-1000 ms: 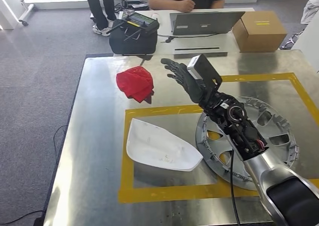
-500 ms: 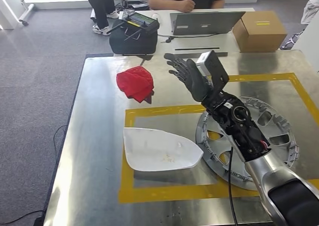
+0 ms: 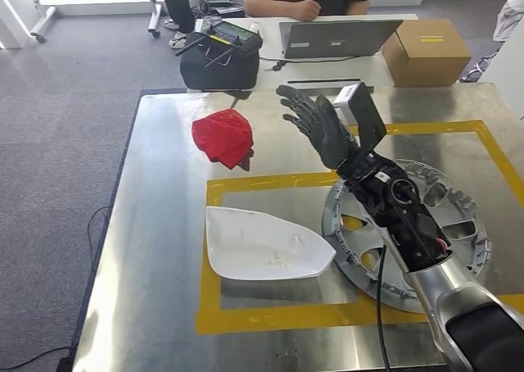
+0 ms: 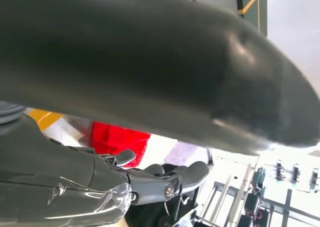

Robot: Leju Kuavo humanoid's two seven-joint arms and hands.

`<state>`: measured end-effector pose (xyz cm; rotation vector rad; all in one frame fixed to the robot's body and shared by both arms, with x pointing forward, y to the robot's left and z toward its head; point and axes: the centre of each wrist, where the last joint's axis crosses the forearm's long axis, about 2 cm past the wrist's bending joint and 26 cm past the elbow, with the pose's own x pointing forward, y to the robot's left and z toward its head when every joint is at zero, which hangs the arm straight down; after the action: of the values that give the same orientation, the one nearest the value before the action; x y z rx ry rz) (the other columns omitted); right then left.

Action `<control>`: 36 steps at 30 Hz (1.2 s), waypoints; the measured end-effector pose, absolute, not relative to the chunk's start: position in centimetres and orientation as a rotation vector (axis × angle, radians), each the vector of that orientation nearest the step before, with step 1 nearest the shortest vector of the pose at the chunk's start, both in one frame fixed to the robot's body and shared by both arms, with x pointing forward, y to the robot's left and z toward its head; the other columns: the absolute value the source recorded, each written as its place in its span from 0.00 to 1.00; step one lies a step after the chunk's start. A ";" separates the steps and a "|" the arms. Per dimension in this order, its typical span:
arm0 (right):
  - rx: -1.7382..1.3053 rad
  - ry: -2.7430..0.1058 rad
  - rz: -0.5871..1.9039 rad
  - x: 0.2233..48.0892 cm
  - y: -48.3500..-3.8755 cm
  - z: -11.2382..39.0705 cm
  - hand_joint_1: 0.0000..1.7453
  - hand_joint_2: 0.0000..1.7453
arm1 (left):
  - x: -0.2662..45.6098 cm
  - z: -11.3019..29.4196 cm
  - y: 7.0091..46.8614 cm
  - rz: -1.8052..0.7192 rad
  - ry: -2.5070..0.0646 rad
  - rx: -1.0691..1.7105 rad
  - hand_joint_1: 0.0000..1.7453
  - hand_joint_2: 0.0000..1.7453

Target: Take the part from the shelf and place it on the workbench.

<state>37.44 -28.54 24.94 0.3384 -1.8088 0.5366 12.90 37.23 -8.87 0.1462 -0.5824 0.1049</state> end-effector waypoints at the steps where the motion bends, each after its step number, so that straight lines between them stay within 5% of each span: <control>1: 0.339 -1.809 0.532 37.4 -28.6 25.0 0.00 0.00 | 12.9 -8.9 37.2 0.105 -0.583 0.146 0.00 0.00; 36: 0.355 -1.832 0.581 36.9 -29.1 25.6 0.00 0.00 | 13.4 -8.7 37.2 0.104 -0.590 0.145 0.00 0.00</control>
<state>36.93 -29.08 25.60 0.3545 -1.8325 0.5814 13.45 37.21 -8.72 0.1450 -0.5898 0.1035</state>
